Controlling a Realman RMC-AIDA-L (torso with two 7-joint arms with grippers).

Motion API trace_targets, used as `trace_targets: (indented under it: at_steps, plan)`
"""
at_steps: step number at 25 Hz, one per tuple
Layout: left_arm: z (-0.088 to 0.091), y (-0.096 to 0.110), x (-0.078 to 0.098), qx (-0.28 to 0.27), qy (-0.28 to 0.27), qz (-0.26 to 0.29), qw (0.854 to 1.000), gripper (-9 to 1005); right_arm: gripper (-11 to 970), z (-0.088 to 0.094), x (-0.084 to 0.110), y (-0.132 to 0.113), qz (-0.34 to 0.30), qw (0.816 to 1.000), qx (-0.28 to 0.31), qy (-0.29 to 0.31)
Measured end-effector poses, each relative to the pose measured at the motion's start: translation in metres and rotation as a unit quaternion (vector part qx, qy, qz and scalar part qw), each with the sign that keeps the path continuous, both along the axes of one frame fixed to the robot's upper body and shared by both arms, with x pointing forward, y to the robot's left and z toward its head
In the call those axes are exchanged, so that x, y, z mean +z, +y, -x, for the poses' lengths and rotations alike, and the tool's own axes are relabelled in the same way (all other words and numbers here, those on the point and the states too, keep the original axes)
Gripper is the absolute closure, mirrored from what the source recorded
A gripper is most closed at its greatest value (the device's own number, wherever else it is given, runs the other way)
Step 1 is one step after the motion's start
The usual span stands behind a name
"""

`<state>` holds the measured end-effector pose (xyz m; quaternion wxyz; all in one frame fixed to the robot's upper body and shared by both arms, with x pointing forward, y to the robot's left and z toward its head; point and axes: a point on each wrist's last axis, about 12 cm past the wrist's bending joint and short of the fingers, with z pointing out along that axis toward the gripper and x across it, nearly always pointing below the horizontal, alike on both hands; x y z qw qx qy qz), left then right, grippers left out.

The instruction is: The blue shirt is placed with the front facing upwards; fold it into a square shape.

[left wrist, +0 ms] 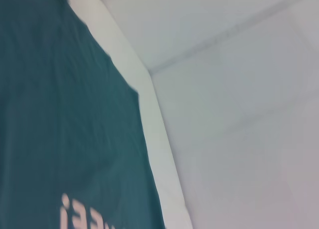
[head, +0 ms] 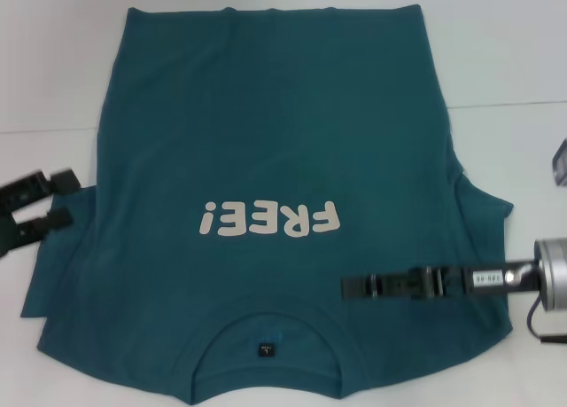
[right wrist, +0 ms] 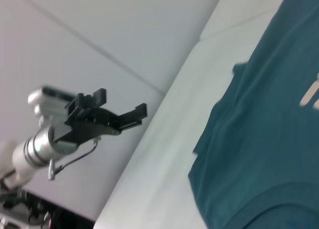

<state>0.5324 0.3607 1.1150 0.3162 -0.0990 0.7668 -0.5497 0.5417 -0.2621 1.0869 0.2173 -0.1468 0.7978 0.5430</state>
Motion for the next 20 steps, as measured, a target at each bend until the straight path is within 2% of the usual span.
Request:
trace_targets:
  at_steps: [6,14,20]
  plan:
    - [-0.004,0.005,-0.010,0.048,0.015,0.004,0.999,123,45,-0.012,0.004,-0.008,0.016,0.999,-0.034,0.011]
    - [-0.002,0.014,-0.026,0.107,0.037,-0.011,0.994,123,45,-0.012,-0.001,-0.007,0.019,0.999,-0.048,0.016]
    - [-0.008,0.015,-0.033,0.140,0.047,-0.022,0.989,123,46,-0.013,-0.004,-0.009,0.024,0.998,-0.061,0.019]
